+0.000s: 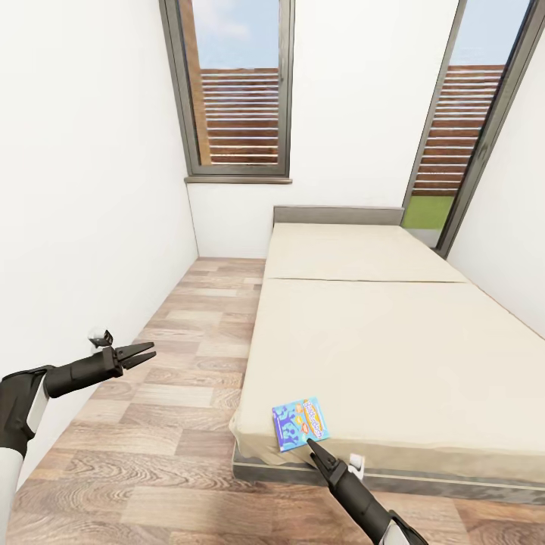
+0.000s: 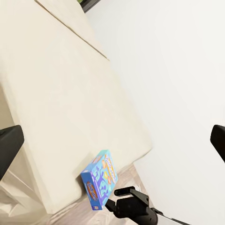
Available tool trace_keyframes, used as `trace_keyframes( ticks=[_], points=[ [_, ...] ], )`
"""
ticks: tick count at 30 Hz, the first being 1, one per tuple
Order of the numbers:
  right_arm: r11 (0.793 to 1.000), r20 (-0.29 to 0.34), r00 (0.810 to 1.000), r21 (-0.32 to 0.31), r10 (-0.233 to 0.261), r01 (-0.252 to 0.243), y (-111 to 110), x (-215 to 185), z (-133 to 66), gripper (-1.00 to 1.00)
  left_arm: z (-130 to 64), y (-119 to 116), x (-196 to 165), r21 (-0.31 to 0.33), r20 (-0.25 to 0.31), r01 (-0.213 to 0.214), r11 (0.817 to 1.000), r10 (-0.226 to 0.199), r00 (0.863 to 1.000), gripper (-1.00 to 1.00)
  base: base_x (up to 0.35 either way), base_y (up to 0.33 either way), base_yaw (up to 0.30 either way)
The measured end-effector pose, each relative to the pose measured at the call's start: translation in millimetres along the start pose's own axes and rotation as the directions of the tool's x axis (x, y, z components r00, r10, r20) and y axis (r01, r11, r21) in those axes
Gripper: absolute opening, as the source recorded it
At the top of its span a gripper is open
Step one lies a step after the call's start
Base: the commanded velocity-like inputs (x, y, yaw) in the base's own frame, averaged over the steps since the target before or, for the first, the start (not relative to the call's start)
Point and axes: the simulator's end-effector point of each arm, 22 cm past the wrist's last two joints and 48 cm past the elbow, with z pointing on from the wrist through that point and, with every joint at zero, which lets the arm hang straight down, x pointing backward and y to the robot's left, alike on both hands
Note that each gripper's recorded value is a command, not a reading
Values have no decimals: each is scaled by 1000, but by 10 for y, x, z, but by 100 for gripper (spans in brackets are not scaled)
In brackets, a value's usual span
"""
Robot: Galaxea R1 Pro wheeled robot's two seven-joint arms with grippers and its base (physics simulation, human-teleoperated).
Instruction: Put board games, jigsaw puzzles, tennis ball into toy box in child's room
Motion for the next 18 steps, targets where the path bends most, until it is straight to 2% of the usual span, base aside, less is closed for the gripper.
trace_keyframes(
  ticks=[15, 18],
  points=[
    [1000, 1, 1000, 4, 0, 0, -12, -4, -8, 100, 0, 3, 0, -1, 0, 0, 1000, 0, 1000, 100, 0, 0, 0],
    [1000, 3, 1000, -23, 16, -15, 66, 77, 10, 100, 48, -3, 37, 6, -4, 4, 1000, -4, 1000, 100, 0, 0, 0]
  ],
)
